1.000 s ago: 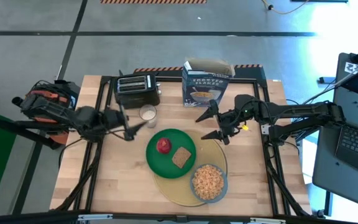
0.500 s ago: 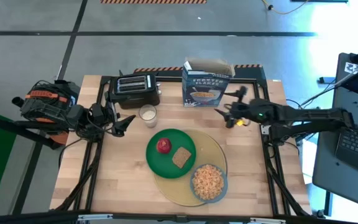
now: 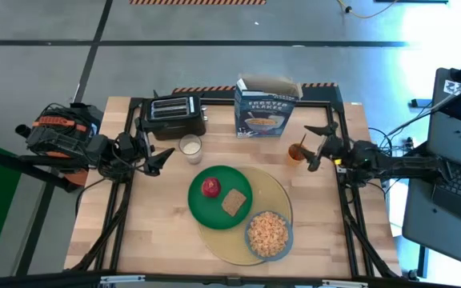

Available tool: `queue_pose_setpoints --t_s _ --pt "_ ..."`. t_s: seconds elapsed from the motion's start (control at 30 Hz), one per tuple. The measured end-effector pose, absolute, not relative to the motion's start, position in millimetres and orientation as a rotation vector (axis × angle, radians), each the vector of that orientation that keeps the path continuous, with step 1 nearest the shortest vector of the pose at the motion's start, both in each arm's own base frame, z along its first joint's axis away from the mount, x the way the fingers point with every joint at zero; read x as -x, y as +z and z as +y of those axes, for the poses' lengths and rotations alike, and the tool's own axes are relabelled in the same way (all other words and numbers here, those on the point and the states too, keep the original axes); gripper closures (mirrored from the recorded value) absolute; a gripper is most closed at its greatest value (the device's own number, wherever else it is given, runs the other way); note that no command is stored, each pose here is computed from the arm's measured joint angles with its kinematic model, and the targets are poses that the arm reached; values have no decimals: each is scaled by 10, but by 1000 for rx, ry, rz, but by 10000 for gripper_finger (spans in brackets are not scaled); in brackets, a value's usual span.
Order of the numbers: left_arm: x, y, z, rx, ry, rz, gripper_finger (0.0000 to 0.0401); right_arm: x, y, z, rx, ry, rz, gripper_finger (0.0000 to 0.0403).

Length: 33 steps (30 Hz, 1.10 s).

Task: Arrange a breakfast setting
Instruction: Put the gold spoon between the green plate and the blue bowl

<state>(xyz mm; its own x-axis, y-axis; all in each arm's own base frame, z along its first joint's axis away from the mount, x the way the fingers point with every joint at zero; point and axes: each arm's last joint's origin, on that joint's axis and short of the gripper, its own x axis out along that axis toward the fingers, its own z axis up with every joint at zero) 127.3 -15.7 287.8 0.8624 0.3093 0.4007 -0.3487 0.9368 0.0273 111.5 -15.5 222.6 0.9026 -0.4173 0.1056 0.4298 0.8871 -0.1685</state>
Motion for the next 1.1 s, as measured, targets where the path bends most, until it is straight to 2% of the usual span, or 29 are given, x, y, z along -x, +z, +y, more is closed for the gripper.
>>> queue_pose_setpoints --t_s 0.2,0.37,0.5,0.63,1.1 --pt "-1273 2878 -157 -95 344 -404 4 -1086 2228 -160 187 -466 -67 61" --pt "-1273 2878 -157 -81 341 -407 4 -1075 2181 -189 178 -574 -9 61" --pt "-1273 2878 -157 -76 340 -407 4 -1039 2063 -235 60 -773 76 61" --pt "-1273 2878 -157 -75 340 -407 4 -998 1918 -253 -77 -879 142 61" --pt "-1273 2877 -157 -52 335 -411 4 -1005 1799 -248 -328 -885 93 61"
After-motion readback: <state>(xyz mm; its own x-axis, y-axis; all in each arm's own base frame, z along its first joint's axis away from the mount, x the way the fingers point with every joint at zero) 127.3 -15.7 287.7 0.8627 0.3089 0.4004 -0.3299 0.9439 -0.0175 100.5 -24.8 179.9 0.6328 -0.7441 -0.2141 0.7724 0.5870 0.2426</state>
